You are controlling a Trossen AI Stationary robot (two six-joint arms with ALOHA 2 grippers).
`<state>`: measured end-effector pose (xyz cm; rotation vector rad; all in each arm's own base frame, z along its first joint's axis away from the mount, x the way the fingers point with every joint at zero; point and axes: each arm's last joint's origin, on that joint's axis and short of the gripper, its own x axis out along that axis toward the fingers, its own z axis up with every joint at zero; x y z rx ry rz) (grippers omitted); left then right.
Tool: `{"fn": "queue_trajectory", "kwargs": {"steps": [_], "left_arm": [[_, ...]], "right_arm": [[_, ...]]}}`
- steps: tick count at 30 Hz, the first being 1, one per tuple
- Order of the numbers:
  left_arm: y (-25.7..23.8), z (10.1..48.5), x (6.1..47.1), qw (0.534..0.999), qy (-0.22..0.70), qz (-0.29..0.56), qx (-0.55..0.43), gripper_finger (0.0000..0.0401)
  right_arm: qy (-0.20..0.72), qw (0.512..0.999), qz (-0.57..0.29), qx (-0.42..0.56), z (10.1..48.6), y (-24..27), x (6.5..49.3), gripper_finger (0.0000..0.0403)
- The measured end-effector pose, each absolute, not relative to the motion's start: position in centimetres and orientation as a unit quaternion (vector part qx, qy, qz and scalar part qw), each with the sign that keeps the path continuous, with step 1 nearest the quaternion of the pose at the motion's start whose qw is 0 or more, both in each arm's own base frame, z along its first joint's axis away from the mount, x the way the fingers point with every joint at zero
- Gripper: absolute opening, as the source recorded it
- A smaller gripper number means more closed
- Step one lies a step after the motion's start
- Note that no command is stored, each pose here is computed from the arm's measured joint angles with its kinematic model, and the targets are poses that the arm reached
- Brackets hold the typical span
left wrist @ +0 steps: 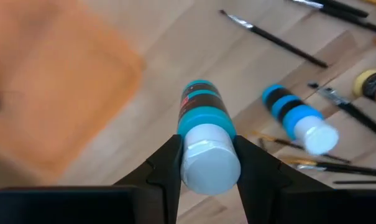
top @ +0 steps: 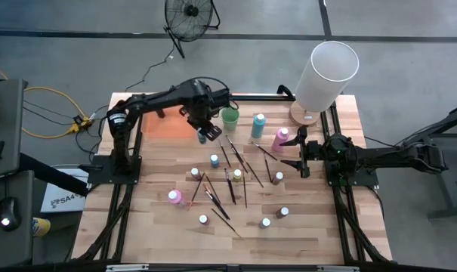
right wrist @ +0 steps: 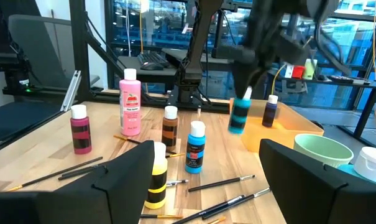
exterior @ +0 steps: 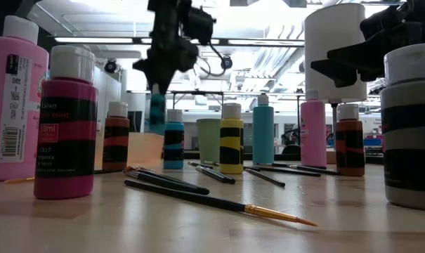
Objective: Pick & Place Paint Supplies
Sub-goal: Put the light blue paint bottle into the orange bin
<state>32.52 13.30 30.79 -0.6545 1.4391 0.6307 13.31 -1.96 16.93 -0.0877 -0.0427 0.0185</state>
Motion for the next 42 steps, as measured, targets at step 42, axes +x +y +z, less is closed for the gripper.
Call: {"fn": "queue_trajectory", "kwargs": {"steps": [42], "left_arm": [[21.0,25.3,13.5,0.520,0.443,0.562,-0.466,0.0115]], "right_arm": [[-0.021,0.999,0.009,-0.044,16.9,-2.0,13.3,0.0286]]}}
